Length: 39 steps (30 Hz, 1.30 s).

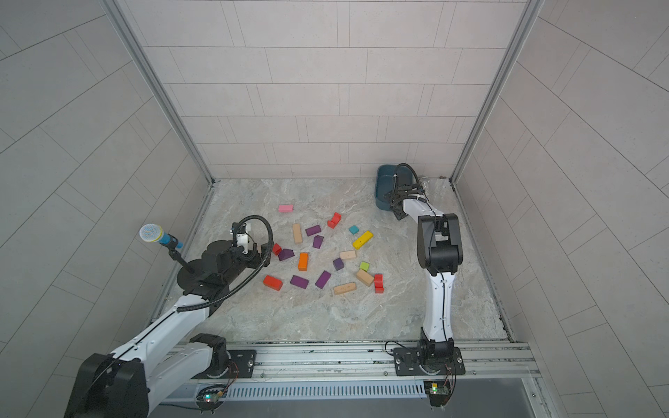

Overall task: Pick purple bricks into the storage bin
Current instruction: Adjust the storage box at the center of the board.

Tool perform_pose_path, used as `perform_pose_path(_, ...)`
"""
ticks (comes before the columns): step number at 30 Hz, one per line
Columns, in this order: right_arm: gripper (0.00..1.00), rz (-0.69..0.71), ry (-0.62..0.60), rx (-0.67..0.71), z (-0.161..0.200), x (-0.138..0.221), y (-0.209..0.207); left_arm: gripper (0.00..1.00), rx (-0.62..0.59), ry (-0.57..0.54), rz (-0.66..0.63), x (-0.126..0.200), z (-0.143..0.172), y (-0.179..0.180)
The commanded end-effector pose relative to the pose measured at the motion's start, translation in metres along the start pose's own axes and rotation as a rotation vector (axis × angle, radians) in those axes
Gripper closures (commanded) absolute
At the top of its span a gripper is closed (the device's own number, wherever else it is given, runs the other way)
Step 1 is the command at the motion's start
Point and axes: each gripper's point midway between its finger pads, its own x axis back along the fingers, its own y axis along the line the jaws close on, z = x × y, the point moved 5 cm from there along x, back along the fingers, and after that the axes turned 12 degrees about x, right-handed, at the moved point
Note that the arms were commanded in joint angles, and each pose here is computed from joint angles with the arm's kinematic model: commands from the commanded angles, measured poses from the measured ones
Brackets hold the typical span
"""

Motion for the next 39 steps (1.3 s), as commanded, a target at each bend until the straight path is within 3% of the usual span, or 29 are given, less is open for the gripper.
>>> perform_pose_path(1,0.34,0.012,0.013,-0.045,0.005,-0.005,-0.001,0.0,-0.018,-0.028,0.005,0.001,-0.007,-0.003)
perform_pose_path(6,0.73,0.0,0.011,-0.034,0.002,-0.006,0.004,0.0,-0.017,-0.028,0.005,0.001,-0.007,-0.003)
perform_pose_path(11,1.0,0.002,0.065,0.031,0.001,-0.009,0.013,0.0,-0.018,-0.026,0.001,0.001,-0.007,-0.002)
perform_pose_path(18,1.0,-0.043,0.17,0.405,-0.004,-0.001,0.057,0.0,-0.016,-0.033,0.008,0.003,-0.009,-0.003)
perform_pose_path(24,1.0,-0.073,0.24,0.628,0.004,-0.007,0.073,0.0,-0.015,-0.035,0.017,0.004,-0.009,-0.005)
perform_pose_path(39,1.0,-0.007,0.235,0.944,0.015,0.007,0.075,0.0,-0.012,-0.033,0.024,0.005,-0.009,-0.006)
